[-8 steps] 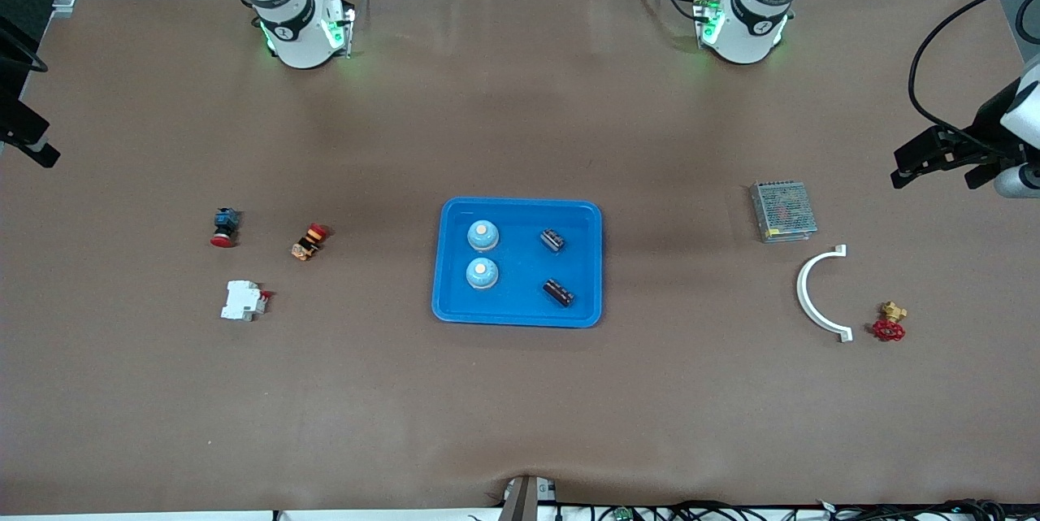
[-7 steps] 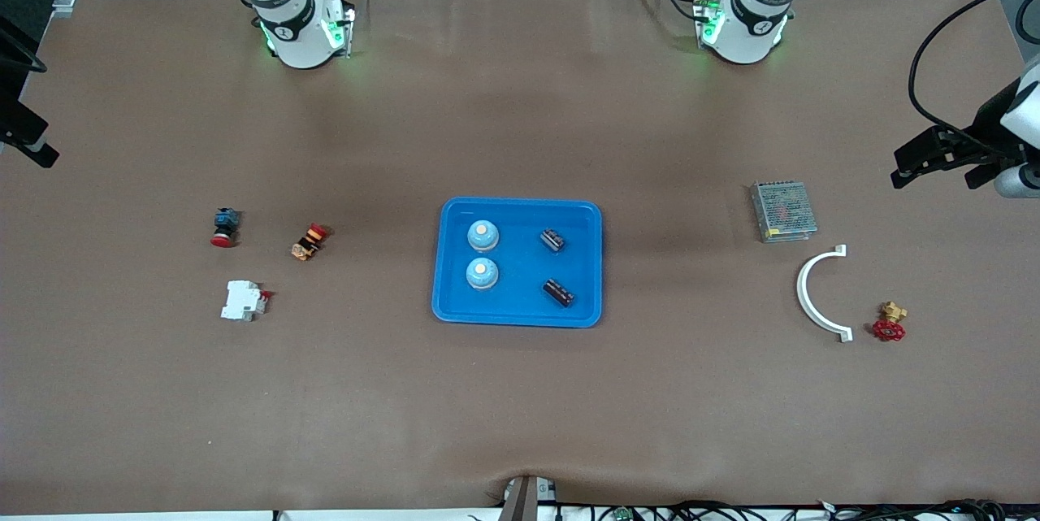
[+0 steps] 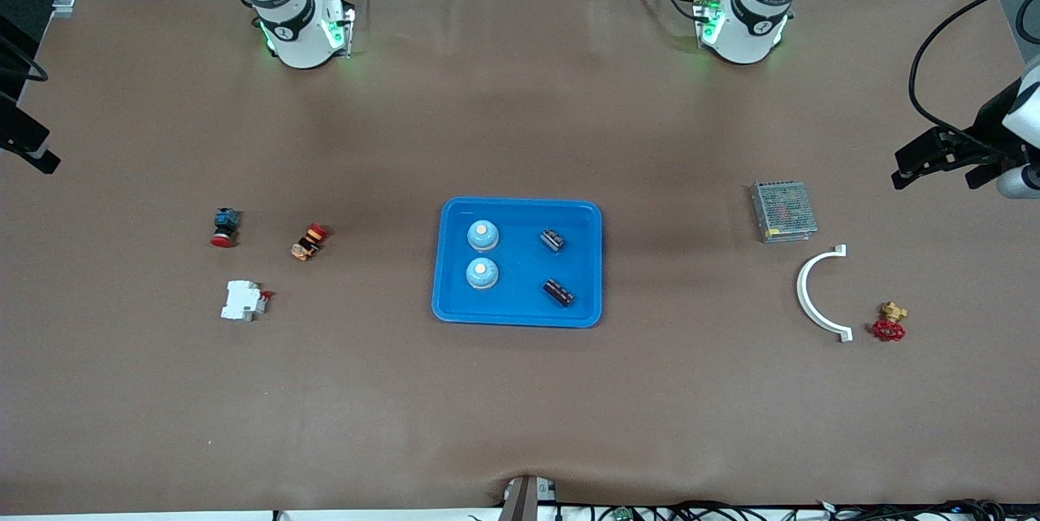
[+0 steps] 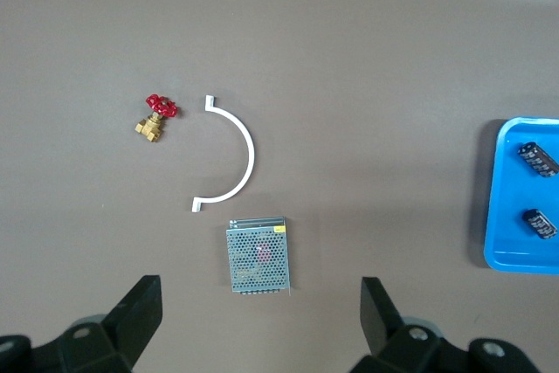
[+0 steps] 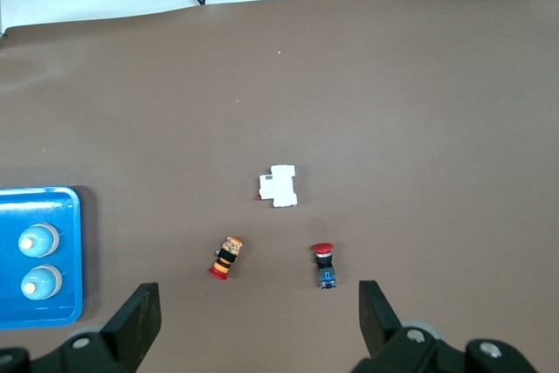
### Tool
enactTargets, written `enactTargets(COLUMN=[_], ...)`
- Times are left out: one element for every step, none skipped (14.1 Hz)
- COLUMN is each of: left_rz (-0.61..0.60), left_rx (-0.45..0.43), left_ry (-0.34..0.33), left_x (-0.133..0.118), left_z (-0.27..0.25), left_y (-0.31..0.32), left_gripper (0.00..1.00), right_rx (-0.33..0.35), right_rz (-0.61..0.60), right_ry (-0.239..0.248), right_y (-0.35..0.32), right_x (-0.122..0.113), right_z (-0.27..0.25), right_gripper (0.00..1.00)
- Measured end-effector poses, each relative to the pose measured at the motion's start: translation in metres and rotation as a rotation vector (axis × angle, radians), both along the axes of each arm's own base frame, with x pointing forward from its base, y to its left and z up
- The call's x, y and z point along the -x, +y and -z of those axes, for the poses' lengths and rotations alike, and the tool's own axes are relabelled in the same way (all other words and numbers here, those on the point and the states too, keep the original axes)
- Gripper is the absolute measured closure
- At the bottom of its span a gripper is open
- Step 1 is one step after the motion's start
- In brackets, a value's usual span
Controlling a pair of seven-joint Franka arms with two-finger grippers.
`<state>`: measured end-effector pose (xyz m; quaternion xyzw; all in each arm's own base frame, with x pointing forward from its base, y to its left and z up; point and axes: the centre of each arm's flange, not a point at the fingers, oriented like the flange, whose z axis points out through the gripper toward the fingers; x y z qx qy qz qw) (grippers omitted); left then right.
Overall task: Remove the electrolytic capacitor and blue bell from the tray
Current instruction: 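Move both grippers from rest toward the blue tray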
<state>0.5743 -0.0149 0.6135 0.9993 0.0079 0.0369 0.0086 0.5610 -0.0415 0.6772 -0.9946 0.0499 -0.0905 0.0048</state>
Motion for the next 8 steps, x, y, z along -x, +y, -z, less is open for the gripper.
enactTargets(left_rz=[-0.004, -0.005, -0.006, -0.006, -0.006, -0.007, -0.007, -0.012], left_rx=[0.000, 0.000, 0.000, 0.000, 0.000, 0.000, 0.000, 0.001], left_ry=[0.000, 0.000, 0.001, 0.001, 0.001, 0.001, 0.001, 0.001], left_x=[0.000, 0.000, 0.000, 0.000, 0.000, 0.000, 0.000, 0.000], left_z=[0.000, 0.000, 0.000, 0.000, 0.001, 0.001, 0.001, 0.001], left_y=[0.000, 0.000, 0.000, 0.000, 0.000, 0.000, 0.000, 0.000], left_gripper=[0.00, 0.00, 0.00, 0.00, 0.00, 0.00, 0.00, 0.00], right_rx=[0.000, -0.001, -0.002, -0.003, -0.005, -0.007, -0.008, -0.009], right_rz=[0.000, 0.000, 0.000, 0.000, 0.000, -0.002, -0.004, -0.006], right_ry=[0.003, 0.010, 0.022, 0.037, 0.057, 0.082, 0.100, 0.109], right_y=[0.000, 0.000, 0.000, -0.001, -0.001, 0.000, 0.001, 0.002], right_x=[-0.003, -0.007, -0.011, -0.016, -0.020, -0.025, -0.030, -0.035], right_z=[0.009, 0.022, 0.040, 0.061, 0.081, 0.100, 0.116, 0.128], right_gripper=[0.00, 0.00, 0.00, 0.00, 0.00, 0.00, 0.00, 0.00])
